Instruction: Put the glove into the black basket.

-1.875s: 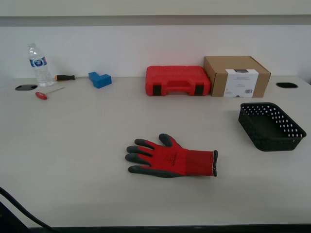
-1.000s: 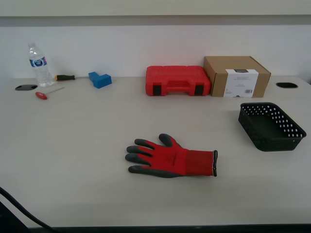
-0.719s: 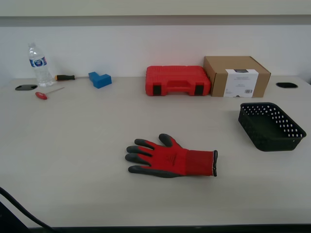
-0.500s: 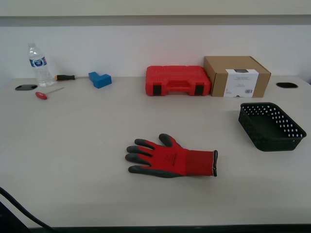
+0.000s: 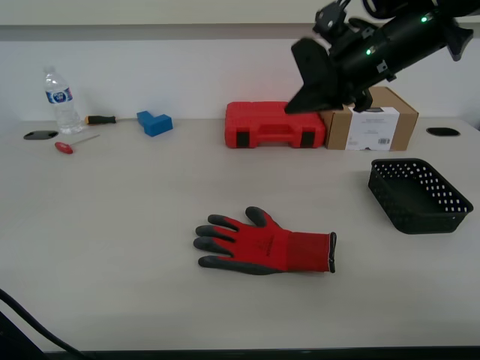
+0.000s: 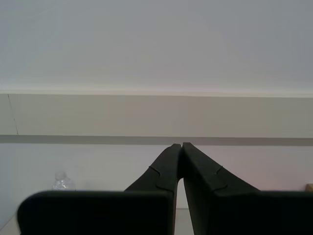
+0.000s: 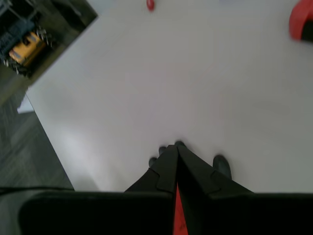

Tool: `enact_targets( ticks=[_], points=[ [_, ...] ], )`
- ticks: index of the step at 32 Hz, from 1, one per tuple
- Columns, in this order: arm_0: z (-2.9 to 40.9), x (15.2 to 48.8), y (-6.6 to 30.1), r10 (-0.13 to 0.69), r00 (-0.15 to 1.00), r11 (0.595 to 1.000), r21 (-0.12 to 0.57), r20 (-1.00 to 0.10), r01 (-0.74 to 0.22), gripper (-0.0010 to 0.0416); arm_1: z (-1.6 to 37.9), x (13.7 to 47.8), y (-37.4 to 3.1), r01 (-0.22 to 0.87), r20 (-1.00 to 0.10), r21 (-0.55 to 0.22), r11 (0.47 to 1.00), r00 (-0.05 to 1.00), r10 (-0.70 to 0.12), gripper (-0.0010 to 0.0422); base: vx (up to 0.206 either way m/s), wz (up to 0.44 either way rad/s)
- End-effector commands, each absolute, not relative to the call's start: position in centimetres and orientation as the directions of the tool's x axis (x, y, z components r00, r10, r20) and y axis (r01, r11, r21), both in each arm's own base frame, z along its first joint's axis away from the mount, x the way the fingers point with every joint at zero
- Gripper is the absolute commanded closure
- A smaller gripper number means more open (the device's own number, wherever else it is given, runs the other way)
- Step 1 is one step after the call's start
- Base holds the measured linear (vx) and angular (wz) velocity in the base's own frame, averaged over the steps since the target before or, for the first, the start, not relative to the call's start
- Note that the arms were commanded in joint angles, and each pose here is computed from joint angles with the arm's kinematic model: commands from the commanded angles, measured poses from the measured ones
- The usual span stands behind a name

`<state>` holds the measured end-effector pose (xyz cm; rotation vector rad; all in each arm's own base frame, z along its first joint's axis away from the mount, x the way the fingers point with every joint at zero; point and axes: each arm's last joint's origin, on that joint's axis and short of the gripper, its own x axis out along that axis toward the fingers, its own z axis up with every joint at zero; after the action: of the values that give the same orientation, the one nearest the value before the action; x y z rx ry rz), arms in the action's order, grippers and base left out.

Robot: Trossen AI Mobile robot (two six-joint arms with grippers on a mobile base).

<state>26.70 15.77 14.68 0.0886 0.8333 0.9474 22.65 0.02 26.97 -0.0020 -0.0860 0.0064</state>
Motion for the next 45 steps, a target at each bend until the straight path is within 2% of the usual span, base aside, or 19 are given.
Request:
enact_targets(
  ticks=[1,3,5,7,9,15,17,19,24,28,30,34,38,45],
  points=[
    [13.0,28.3,17.2,0.700,0.206,0.600,0.407,-0.684,-0.689,0.0405,27.0,22.7,0.0,-0.007,0.091,-0.003,1.000,0.996,0.007,0.0412,0.000,0.000],
    [12.1,29.1,17.7,0.653,0.160,0.613,0.391,-0.740,-0.687,0.0405,27.0,22.7,0.0,-0.007,0.090,-0.003,1.000,0.996,0.007,0.0412,0.000,0.000],
    [11.2,29.7,18.2,0.564,0.127,0.640,0.336,-0.816,-0.691,0.0405,27.1,22.7,0.0,-0.007,0.091,-0.003,1.000,0.996,0.007,0.0412,0.000,0.000],
    [10.4,30.5,18.4,0.449,0.101,0.658,0.252,-0.888,-0.710,0.0405,27.0,22.7,0.0,-0.007,0.090,-0.003,1.000,0.996,0.007,0.0412,0.000,0.000],
    [10.0,30.9,18.6,0.387,0.074,0.675,0.228,-0.919,-0.702,0.0405,27.0,22.7,0.0,-0.007,0.090,-0.003,1.000,0.996,0.007,0.0412,0.000,0.000],
    [9.8,30.8,19.1,0.381,0.057,0.675,0.236,-0.923,-0.699,0.0405,27.0,22.7,0.0,-0.007,0.090,-0.003,1.000,0.996,0.007,0.0412,0.000,0.000],
    [9.8,30.5,19.3,0.379,0.048,0.707,0.256,-0.924,-0.660,0.0405,27.0,22.7,0.0,-0.007,0.090,-0.003,1.000,0.996,0.007,0.0412,0.000,0.000],
    [9.6,30.3,19.4,0.379,0.038,0.718,0.268,-0.925,-0.642,0.0405,27.0,22.7,0.0,-0.007,0.090,-0.003,1.000,0.996,0.007,0.0412,0.000,0.000],
    [8.9,29.3,20.9,0.388,0.030,0.695,0.271,-0.921,-0.665,0.0405,27.0,22.7,0.0,-0.007,0.090,-0.003,1.000,0.996,0.007,0.0412,0.000,0.000],
    [7.2,29.6,21.9,0.395,0.033,0.700,0.278,-0.918,-0.657,0.0405,27.0,22.7,0.0,-0.007,0.090,-0.003,1.000,0.996,0.007,0.0412,0.000,0.000],
    [5.5,29.8,22.8,0.381,-0.001,0.715,0.295,-0.925,-0.634,0.0405,27.0,22.7,0.0,-0.007,0.090,-0.003,1.000,0.996,0.007,0.0412,0.000,0.000],
    [2.6,29.7,24.1,0.349,-0.063,0.707,0.307,-0.935,-0.637,0.0405,27.0,22.7,0.0,-0.007,0.090,-0.003,1.000,0.996,0.007,0.0412,0.000,0.000],
    [0.8,29.1,25.0,0.321,-0.105,0.720,0.314,-0.941,-0.619,0.0405,27.0,22.7,0.0,-0.007,0.090,-0.003,1.000,0.996,0.007,0.0412,0.000,0.000],
    [0.9,29.1,25.6,0.299,-0.075,0.721,0.277,-0.951,-0.635,0.0405,27.0,22.7,0.0,-0.007,0.090,-0.003,1.000,0.996,0.007,0.0412,0.000,0.000]
  ],
)
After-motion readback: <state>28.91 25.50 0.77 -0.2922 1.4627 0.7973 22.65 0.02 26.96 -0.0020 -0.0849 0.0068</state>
